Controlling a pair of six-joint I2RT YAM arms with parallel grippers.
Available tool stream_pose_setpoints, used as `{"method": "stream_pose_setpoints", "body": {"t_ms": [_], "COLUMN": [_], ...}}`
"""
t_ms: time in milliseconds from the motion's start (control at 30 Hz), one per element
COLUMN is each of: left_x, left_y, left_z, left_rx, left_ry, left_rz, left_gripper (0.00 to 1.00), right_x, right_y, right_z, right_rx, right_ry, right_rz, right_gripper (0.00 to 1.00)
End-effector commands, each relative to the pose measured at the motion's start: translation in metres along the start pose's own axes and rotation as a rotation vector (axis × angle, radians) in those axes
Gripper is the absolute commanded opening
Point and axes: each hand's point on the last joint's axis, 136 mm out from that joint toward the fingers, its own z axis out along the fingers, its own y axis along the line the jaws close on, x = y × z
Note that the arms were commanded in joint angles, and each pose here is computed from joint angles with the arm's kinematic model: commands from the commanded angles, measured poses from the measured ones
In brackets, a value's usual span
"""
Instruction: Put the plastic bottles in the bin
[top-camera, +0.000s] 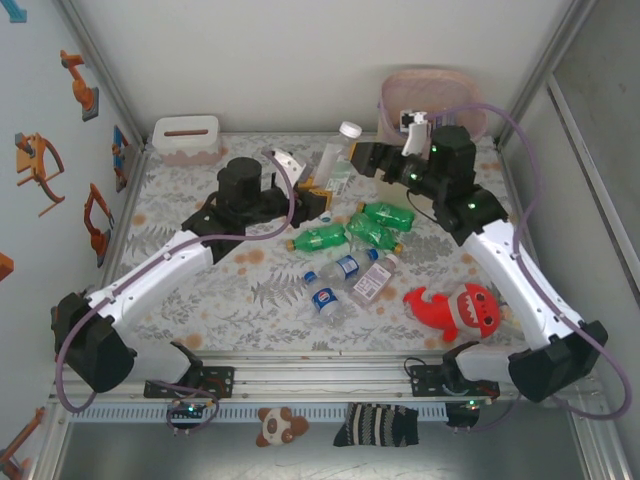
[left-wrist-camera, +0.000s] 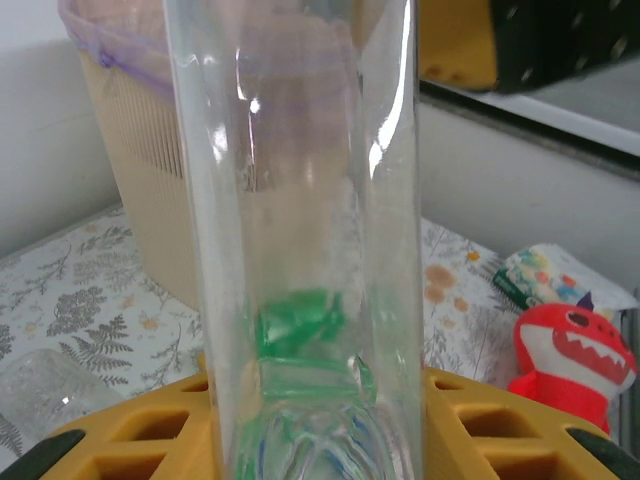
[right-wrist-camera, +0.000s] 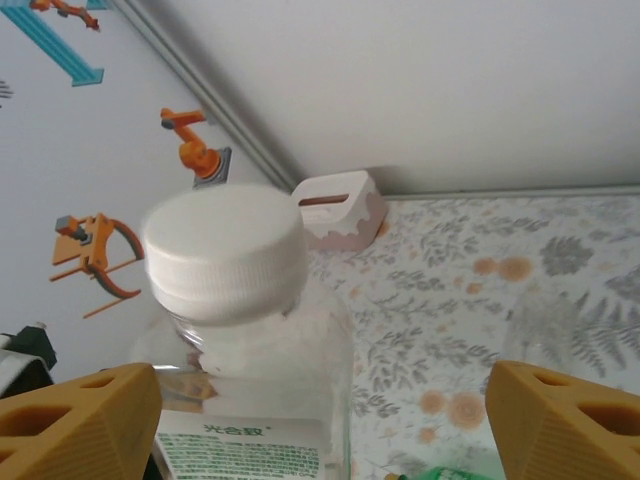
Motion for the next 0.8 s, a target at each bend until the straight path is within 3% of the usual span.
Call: {"method": "stream_pose_setpoints", "body": {"t_ms": [0, 400, 767], "left_x": [-0.024, -0.025, -0.027], "left_y": [-0.005, 0.002, 0.003], "left_z": [-0.013, -0.019, -0.021], "left_rx": [0.032, 0.02, 0.019], "left_ry": [-0.101, -0.126, -0.131], "left_rz": [-0.026, -0.044, -0.04], "left_gripper": [0.27, 0.27, 0.26], "right_x": [-0.012, 0.009, 0.016], "right_y": [0.028, 0.053, 0.055], "right_z": [0.009, 0.041, 0.044], "right_rx": [-0.08, -0.154, -0.14], "right_ry": [-0.034, 0.043, 0.063], "right_rz": [-0.018, -0.025, -0.026], "right_gripper": [0.86, 0.87, 0.76]}}
